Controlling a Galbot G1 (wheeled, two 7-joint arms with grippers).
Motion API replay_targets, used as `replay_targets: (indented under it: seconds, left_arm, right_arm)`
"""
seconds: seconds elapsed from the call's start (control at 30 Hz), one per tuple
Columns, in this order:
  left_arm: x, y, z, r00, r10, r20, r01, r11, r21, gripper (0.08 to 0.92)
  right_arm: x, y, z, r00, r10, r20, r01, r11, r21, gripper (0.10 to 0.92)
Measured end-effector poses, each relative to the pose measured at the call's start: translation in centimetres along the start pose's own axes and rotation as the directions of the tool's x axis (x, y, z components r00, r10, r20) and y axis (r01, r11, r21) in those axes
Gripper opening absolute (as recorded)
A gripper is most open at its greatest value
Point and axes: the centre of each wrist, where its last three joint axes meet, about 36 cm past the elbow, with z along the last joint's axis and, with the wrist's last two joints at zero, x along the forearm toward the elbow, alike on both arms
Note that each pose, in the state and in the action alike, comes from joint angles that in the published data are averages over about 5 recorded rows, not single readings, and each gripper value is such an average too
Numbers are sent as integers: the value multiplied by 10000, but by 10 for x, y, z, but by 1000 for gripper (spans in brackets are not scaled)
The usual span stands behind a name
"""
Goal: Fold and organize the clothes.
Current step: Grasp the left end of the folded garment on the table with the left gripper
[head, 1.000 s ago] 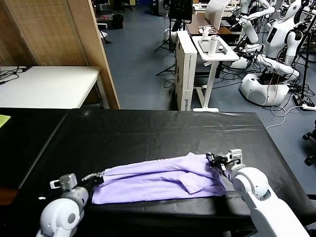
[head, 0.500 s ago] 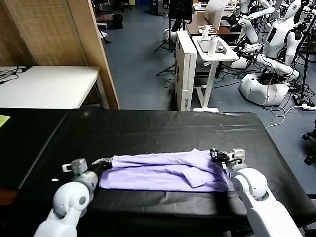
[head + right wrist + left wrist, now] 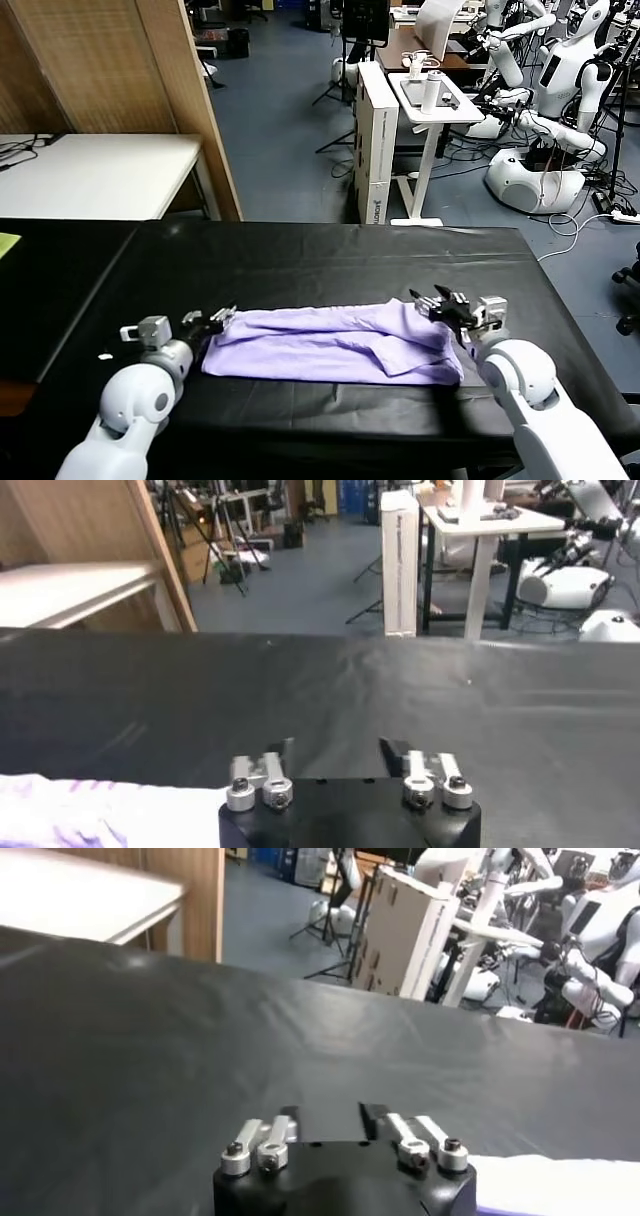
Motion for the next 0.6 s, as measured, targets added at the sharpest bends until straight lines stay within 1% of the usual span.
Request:
replay_targets:
  seconds: [0.1,0.17,0.23,0.4,0.6]
  left_arm:
    - [8,6,-4,9984,-14,-571,27,9997,232,904]
    - [12,11,-5,9955,188,-925,-138,9984,547,906]
    - [16,17,-6,9925,503,-1110,-400,9948,932,907]
    - [22,31,-7,9868,1143,-1145,-953,9826,1592,907]
    - [21,39,-4,9821,1422,-1237,-1167,9741,1937,907]
  right_arm:
    - [14,-2,-4,9999,-69,-93,69,10000,-16,907]
    - [21,-2,-5,9999,-126,-117,126,9999,-60,907]
    - [28,-1,-6,9998,-166,-119,165,9998,-111,907]
    - [39,-1,-5,9999,-133,-77,132,9998,-143,907]
    - [42,1,-4,9999,-104,-77,102,9998,-172,907]
